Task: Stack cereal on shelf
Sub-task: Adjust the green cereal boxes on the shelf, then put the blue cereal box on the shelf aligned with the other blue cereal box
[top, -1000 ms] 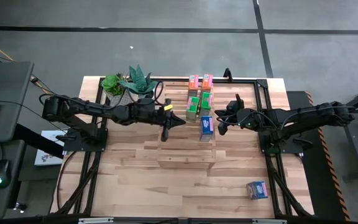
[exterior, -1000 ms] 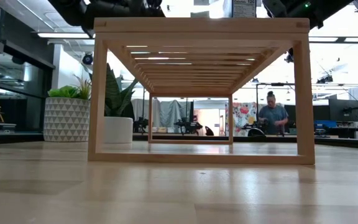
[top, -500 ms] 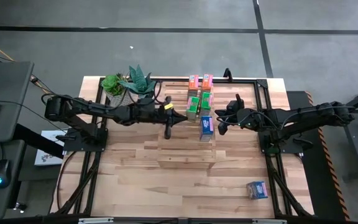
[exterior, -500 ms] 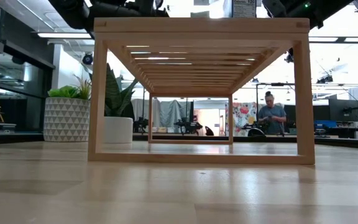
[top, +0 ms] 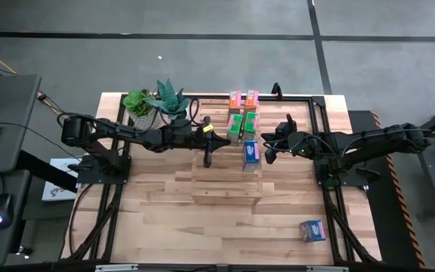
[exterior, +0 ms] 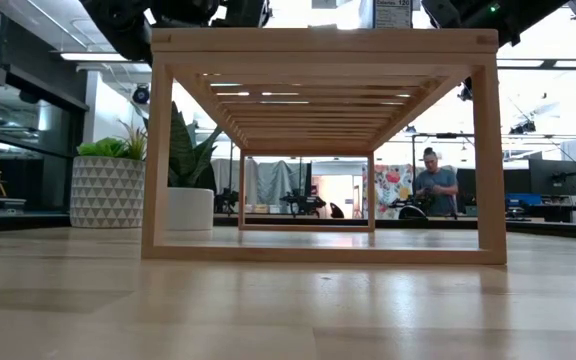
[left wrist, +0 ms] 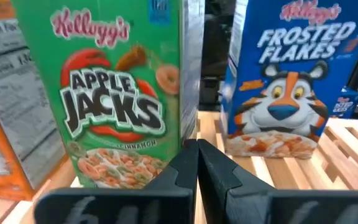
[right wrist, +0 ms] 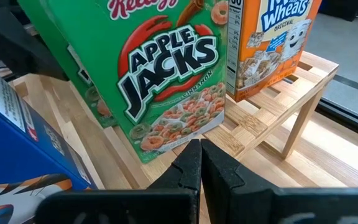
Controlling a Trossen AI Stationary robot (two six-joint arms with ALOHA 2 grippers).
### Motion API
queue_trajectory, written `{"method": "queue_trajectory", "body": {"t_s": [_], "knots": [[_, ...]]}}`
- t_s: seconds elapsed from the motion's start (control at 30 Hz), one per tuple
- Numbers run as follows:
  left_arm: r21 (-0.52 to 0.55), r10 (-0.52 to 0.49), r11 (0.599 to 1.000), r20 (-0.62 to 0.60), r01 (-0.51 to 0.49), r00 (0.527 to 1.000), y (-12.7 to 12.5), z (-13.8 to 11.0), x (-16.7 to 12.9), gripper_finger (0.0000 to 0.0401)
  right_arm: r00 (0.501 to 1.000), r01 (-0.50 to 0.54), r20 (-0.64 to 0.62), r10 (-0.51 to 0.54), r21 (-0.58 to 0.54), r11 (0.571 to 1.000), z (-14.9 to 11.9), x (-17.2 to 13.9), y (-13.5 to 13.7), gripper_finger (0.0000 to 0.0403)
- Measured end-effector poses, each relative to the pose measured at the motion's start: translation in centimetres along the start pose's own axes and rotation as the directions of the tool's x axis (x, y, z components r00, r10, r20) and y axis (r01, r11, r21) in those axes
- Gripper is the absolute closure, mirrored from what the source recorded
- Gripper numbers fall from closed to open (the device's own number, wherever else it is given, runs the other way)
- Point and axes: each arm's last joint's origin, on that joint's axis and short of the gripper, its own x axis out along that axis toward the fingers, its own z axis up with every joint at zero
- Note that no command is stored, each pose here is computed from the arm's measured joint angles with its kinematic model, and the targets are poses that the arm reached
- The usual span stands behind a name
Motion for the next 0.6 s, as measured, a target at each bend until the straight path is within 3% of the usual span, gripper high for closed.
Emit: {"method": "queue_trajectory", "body": {"t_s": [0.37,0.6], "knots": [[-0.006,-0.036,0.999,0.025,0.036,0.999,-0.1,0.4,-0.1,0.0401,1.0,-0.003,-0.001,0.003,0.001,1.0,0.0,0.0,0.0,0.0403],[0.035,-0.09,0.995,0.004,0.09,0.996,-0.5,2.7,-2.7,0.0401,1.0,-0.024,-0.012,0.024,-0.001,1.0,0.0,-0.2,-0.1,0.0403]]}}
